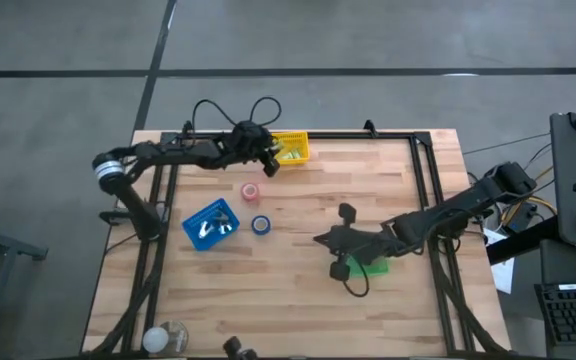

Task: Pick and place Stapler, Stapler remover, tape
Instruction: Put the green staple into the yellow bin

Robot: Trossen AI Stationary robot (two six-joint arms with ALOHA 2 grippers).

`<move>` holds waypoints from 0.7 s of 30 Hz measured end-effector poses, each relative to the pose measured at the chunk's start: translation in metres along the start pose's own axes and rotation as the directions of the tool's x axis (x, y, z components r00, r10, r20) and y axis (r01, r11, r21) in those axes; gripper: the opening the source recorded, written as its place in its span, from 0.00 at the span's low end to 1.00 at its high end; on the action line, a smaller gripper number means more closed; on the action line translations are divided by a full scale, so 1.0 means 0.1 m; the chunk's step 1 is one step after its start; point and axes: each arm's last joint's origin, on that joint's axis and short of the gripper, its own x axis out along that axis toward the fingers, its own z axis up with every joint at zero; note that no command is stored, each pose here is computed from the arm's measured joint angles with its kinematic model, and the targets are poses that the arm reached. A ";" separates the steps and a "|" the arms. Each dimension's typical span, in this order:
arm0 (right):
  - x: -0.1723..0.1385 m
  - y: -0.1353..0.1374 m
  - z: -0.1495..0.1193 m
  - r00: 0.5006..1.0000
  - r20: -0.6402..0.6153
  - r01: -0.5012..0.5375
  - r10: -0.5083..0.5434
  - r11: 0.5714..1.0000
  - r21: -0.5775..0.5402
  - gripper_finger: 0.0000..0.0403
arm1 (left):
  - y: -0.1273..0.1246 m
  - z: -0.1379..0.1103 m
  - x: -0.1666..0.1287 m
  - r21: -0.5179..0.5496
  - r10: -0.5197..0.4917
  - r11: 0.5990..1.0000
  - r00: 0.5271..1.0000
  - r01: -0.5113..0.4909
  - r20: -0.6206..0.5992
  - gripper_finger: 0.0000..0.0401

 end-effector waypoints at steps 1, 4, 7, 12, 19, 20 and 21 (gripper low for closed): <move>-0.02 -0.02 0.00 1.000 0.013 0.010 -0.010 1.000 0.014 0.02 | 0.01 0.00 0.05 -0.003 0.003 1.000 1.000 -0.003 -0.007 0.33; -0.07 -0.05 -0.05 0.999 0.022 0.031 -0.032 0.999 0.038 0.02 | 0.01 0.03 0.20 -0.024 0.008 1.000 1.000 -0.009 -0.019 0.34; -0.12 -0.09 -0.09 0.999 0.037 0.027 -0.029 0.998 0.053 0.02 | 0.01 0.05 0.33 -0.030 0.010 0.999 0.999 -0.011 -0.036 0.35; -0.19 -0.16 -0.19 0.999 0.041 0.025 -0.029 0.996 0.086 0.02 | 0.02 0.02 0.51 -0.061 0.011 0.998 0.992 -0.019 -0.125 0.35; -0.29 -0.23 -0.22 0.998 0.059 0.018 -0.024 0.995 0.093 0.02 | 0.02 0.03 0.59 -0.065 0.011 0.998 0.982 -0.024 -0.191 0.35; -0.29 -0.23 -0.21 0.998 0.062 0.017 -0.023 0.996 0.093 0.02 | 0.02 0.03 0.58 -0.058 0.011 0.998 0.981 -0.022 -0.193 0.35; -0.29 -0.23 -0.21 0.998 0.061 0.017 -0.023 0.996 0.089 0.02 | 0.02 0.06 0.57 -0.055 0.008 0.998 0.983 -0.018 -0.186 0.36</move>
